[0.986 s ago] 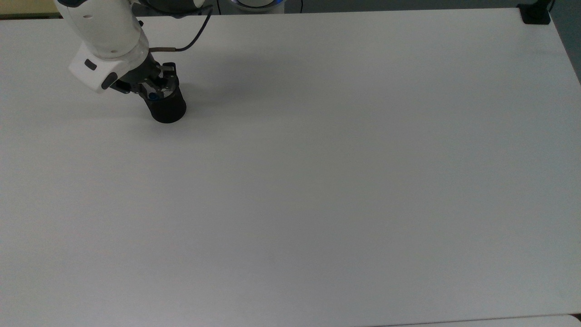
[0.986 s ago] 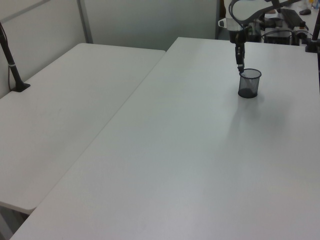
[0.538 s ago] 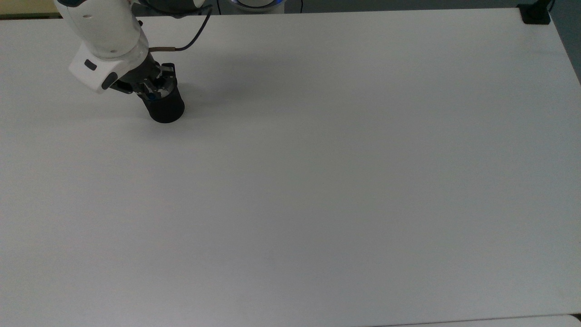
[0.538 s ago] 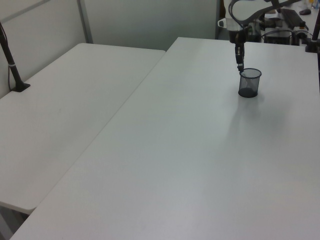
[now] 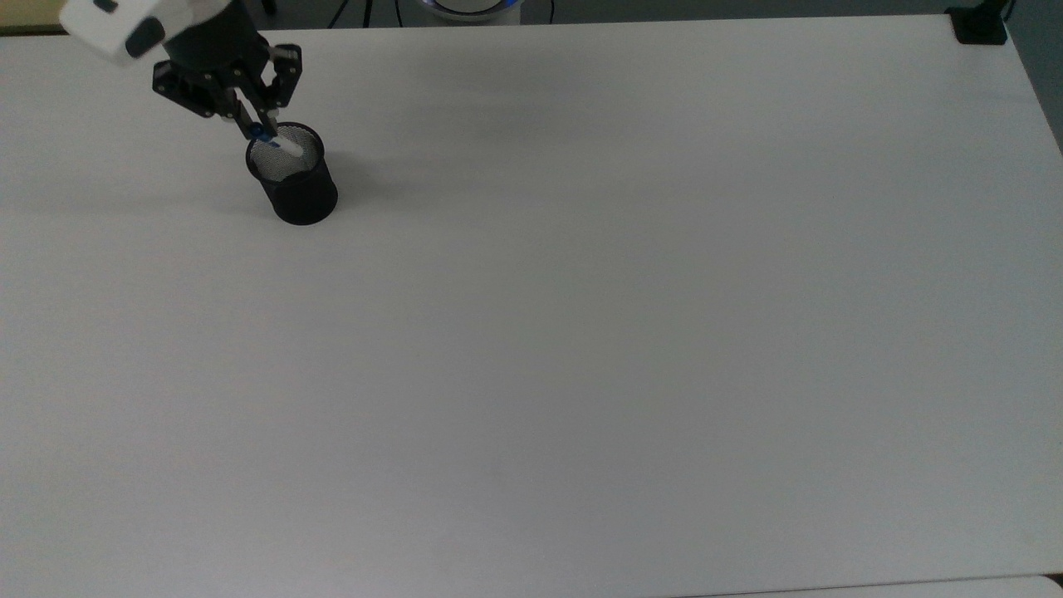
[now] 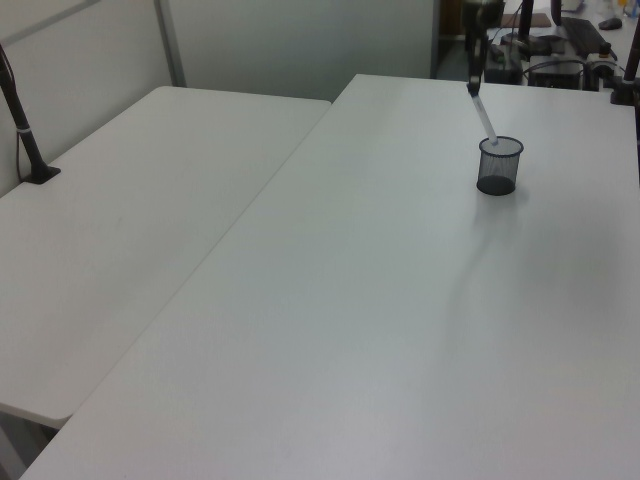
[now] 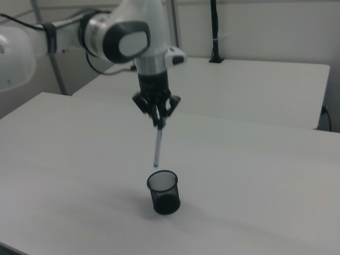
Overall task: Remove the marker
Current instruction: 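Carry the marker beside the cup and lower it onto the table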
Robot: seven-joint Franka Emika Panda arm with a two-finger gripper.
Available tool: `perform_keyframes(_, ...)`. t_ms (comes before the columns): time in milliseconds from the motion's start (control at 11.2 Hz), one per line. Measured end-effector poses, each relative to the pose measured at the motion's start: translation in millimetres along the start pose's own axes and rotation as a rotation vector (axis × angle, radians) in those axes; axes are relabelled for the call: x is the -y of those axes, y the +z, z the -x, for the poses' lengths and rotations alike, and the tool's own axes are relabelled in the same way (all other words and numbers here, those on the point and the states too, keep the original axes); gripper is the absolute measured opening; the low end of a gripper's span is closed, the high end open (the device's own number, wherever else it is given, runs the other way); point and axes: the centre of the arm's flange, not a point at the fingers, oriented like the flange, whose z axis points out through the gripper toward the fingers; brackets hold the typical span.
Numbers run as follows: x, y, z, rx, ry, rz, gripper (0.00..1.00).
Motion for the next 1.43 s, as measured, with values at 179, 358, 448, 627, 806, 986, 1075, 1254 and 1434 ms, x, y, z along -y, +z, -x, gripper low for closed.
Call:
perform_keyframes(179, 9.9, -45.3, 4.8, -0.084, 0.001, -0.036, 0.19)
perform_keyframes(358, 37.9, -37.9, -3.8, -0.051, -0.037, -0.082, 0.19)
perform_keyframes(448, 67.6, -15.4, -17.1, 0.017, -0.067, -0.106, 0.19)
perform_keyframes(627, 142.0, 53.4, -50.3, 0.176, -0.094, -0.127, 0.19)
perform_keyframes(806, 184.2, 111.0, -63.3, 0.300, -0.083, -0.122, 0.19)
perform_keyframes(986, 214.8, 164.7, -70.9, 0.393, -0.081, -0.105, 0.19)
perform_keyframes(1075, 224.6, 183.2, -72.1, 0.424, -0.078, -0.097, 0.19)
perform_keyframes(1254, 235.6, 203.8, -72.5, 0.459, -0.074, -0.086, 0.19)
perform_keyframes(1434, 237.0, 219.2, -77.5, 0.442, -0.055, -0.072, 0.26)
